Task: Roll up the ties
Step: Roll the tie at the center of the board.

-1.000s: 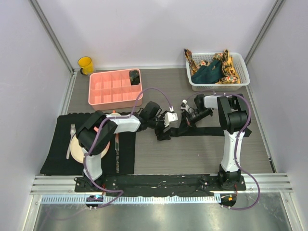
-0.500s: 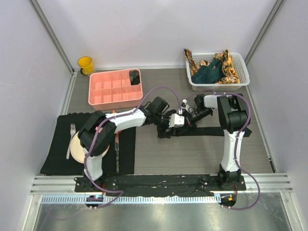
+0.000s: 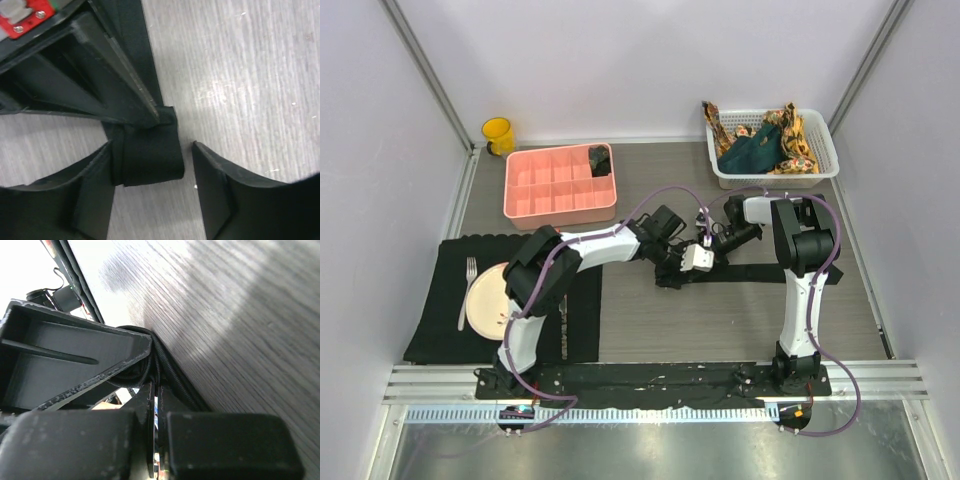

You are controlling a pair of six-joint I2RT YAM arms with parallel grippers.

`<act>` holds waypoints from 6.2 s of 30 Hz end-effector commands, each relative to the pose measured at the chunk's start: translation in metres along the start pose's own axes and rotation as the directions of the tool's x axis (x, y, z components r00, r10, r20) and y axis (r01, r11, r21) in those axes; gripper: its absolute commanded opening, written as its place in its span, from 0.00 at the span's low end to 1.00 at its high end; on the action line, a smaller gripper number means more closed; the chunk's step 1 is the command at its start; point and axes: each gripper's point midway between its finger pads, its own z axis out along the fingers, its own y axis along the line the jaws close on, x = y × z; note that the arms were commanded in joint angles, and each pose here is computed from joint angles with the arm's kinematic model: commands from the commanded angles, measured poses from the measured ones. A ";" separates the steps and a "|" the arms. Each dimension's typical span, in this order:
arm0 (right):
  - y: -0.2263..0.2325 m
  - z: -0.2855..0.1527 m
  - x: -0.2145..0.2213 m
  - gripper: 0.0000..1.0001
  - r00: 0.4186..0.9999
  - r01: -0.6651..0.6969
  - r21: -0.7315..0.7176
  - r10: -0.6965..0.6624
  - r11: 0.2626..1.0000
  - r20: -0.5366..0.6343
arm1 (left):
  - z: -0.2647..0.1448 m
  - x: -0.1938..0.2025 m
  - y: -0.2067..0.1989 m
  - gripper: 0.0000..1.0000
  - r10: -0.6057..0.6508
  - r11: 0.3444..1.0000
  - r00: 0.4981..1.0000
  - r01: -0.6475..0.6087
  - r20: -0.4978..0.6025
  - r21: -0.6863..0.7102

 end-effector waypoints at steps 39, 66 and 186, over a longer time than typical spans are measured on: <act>-0.043 -0.022 -0.010 0.26 0.998 -0.051 0.245 0.038 0.968 0.056 | -0.014 0.032 -0.004 0.00 -0.329 0.944 0.944 0.329 -0.020 -0.001; 0.035 -0.046 -0.025 0.38 0.991 0.105 0.095 -0.112 0.990 0.071 | -0.014 0.052 -0.011 0.00 -0.227 0.974 0.973 0.226 -0.044 -0.031; 0.079 0.000 0.001 0.38 0.995 0.101 -0.038 -0.101 0.994 -0.015 | -0.009 0.063 -0.035 0.16 -0.300 0.954 0.912 0.289 -0.279 -0.084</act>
